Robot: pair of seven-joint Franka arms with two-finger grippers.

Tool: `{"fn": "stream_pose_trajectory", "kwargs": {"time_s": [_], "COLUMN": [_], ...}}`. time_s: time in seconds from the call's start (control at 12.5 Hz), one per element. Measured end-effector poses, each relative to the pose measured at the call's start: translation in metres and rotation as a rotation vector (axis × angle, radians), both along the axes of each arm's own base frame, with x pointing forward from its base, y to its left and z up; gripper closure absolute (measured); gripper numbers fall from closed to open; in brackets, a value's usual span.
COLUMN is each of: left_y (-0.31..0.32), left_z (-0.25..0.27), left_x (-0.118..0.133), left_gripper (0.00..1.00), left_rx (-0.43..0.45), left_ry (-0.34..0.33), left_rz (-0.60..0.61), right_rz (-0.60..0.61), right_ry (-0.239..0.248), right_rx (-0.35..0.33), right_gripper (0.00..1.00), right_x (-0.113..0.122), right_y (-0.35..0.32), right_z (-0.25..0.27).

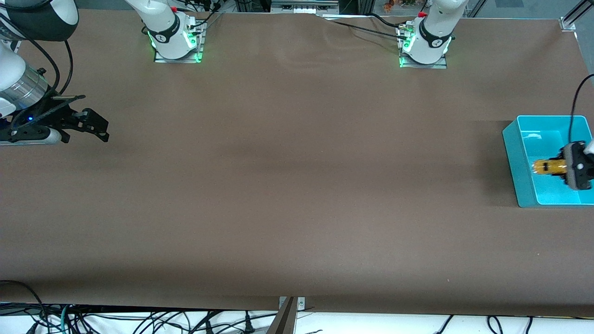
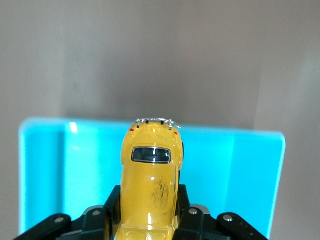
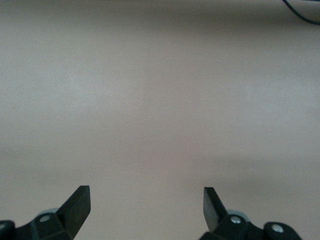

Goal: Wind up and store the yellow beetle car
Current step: 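Lower the car into the bin and open the left gripper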

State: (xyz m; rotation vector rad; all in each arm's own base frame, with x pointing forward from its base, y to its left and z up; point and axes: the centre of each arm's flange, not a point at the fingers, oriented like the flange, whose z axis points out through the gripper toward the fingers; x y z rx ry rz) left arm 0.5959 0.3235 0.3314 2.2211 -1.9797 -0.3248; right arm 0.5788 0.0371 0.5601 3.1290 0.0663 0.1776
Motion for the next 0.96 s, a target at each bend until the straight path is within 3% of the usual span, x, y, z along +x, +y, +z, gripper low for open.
{"fn": "stream_pose_trajectory", "kwargs": {"time_s": [0.24, 0.64, 0.96], "left_y": [0.045, 0.044, 0.046], "left_z": [-0.017, -0.084, -0.112], "left_x": [-0.02, -0.018, -0.02], "left_gripper": [0.53, 0.53, 0.5], "left_rx": [-0.007, -0.045, -0.047], "left_ry": [-0.046, -0.091, -0.085], "left_rz": [-0.01, -0.041, -0.058], "right_rz": [-0.001, -0.002, -0.003], "right_ry": [0.001, 0.002, 0.003], "right_rx": [0.0, 0.0, 0.0], "right_gripper": [0.0, 0.0, 0.0], "right_x": [0.0, 0.001, 0.001], "right_y": [-0.001, -0.001, -0.002], "right_z": [-0.001, -0.001, -0.002]}}
